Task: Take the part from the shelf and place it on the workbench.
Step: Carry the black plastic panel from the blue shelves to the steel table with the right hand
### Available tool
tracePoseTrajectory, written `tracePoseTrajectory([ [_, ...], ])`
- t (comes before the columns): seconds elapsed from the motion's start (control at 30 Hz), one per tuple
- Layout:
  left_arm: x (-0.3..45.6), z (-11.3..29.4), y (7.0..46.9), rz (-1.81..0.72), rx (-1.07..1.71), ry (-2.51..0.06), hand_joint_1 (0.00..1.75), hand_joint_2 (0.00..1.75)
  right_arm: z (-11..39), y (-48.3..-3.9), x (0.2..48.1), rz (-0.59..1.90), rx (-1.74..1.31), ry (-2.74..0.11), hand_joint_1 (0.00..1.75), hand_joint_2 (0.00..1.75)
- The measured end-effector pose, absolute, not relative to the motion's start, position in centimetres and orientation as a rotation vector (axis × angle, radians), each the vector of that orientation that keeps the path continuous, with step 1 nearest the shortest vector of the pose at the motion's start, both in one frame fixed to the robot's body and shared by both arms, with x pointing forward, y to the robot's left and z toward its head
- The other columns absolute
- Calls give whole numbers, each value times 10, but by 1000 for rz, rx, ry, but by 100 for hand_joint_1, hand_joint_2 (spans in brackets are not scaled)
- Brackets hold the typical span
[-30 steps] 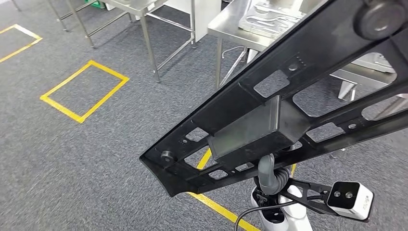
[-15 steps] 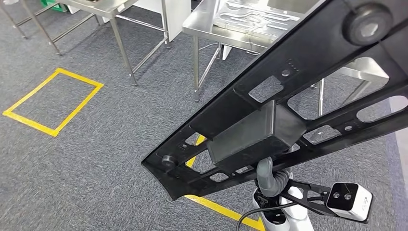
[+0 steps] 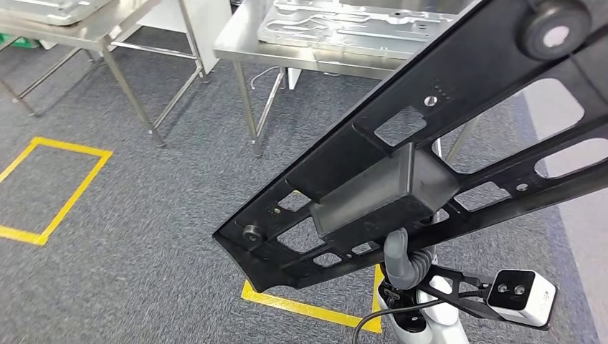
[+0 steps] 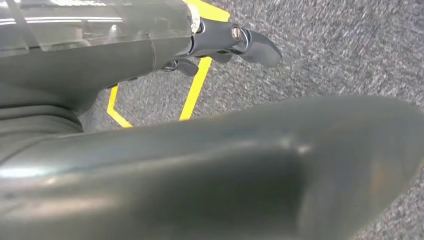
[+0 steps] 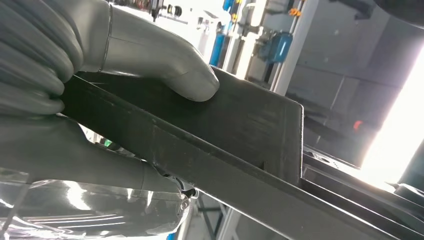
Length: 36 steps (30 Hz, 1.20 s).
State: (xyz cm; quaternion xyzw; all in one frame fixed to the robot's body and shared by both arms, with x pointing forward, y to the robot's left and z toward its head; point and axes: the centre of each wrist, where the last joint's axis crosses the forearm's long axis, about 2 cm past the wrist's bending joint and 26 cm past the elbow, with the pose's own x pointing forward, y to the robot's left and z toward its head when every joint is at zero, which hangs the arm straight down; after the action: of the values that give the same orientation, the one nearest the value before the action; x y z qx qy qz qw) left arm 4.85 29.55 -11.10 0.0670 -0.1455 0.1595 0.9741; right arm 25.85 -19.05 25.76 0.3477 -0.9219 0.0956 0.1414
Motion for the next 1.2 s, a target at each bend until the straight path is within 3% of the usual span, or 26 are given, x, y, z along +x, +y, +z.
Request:
tracePoseTrajectory([
  [1.2, 48, -111, 299, 348, 71, -324, 0, 0, 255, -194, 252, 250, 913, -2678, 175, 175],
])
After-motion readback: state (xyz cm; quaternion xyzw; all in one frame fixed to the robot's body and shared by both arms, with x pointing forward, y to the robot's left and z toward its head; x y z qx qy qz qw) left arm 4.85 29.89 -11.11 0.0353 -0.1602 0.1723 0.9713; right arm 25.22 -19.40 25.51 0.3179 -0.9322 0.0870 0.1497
